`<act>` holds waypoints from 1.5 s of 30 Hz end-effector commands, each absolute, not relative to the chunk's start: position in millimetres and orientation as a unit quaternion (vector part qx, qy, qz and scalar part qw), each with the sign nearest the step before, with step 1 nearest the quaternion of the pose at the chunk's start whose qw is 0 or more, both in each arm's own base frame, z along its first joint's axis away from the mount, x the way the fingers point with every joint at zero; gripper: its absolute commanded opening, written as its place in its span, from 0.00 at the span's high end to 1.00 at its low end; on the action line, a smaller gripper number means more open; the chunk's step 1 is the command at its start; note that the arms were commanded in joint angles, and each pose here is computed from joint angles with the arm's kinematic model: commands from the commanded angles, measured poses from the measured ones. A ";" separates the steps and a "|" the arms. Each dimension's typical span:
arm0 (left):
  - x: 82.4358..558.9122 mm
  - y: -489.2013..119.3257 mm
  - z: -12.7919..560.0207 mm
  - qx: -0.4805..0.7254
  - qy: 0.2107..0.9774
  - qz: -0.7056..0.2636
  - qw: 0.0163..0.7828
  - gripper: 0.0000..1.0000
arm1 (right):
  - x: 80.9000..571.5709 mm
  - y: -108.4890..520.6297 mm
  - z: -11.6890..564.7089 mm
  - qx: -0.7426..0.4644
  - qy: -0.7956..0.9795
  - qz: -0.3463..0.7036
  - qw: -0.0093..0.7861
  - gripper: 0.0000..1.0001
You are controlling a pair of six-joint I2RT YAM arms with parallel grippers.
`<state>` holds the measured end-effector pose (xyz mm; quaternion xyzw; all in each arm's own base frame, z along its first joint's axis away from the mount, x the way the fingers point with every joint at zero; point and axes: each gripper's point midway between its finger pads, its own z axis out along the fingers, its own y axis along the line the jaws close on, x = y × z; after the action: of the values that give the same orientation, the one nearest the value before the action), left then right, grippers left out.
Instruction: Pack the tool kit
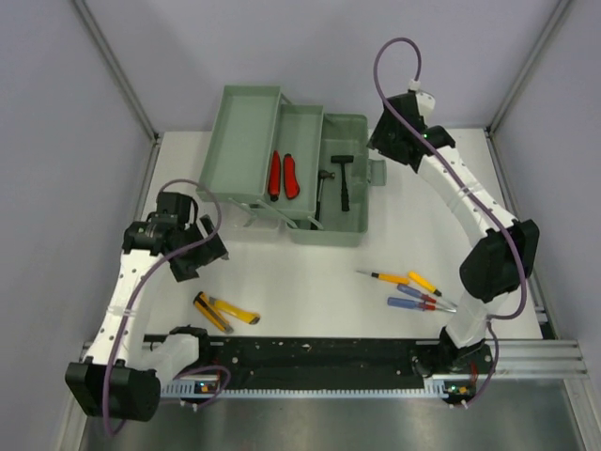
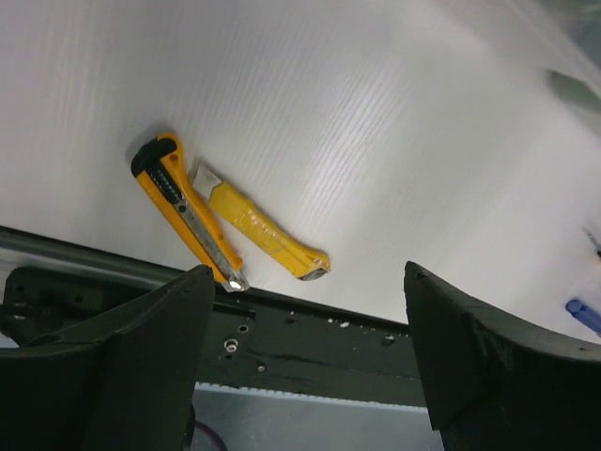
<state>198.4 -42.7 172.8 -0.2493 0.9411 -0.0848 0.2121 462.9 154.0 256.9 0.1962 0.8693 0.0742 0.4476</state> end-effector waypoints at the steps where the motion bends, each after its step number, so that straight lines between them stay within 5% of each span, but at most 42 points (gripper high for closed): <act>1: 189.3 -40.8 144.2 -0.273 0.946 -0.066 0.163 0.14 | 454.1 137.0 276.8 0.220 0.851 0.079 0.471 0.41; 13: 178.0 -34.2 60.9 -0.308 0.947 -0.019 0.085 0.02 | 445.3 111.1 248.3 0.244 0.862 0.098 0.433 0.41; 33: 168.1 -58.4 11.5 -0.307 0.950 -0.061 0.009 0.02 | 445.8 93.0 261.3 0.259 0.851 0.109 0.444 0.41; 45: 193.1 -85.2 29.6 -0.277 0.950 -0.138 0.043 0.13 | 444.4 109.8 252.5 0.222 0.869 0.138 0.421 0.41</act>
<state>163.0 -80.0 18.6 -0.2966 0.9488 -0.1083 -0.0139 443.4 103.7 234.2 0.2458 0.8742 0.1091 0.4043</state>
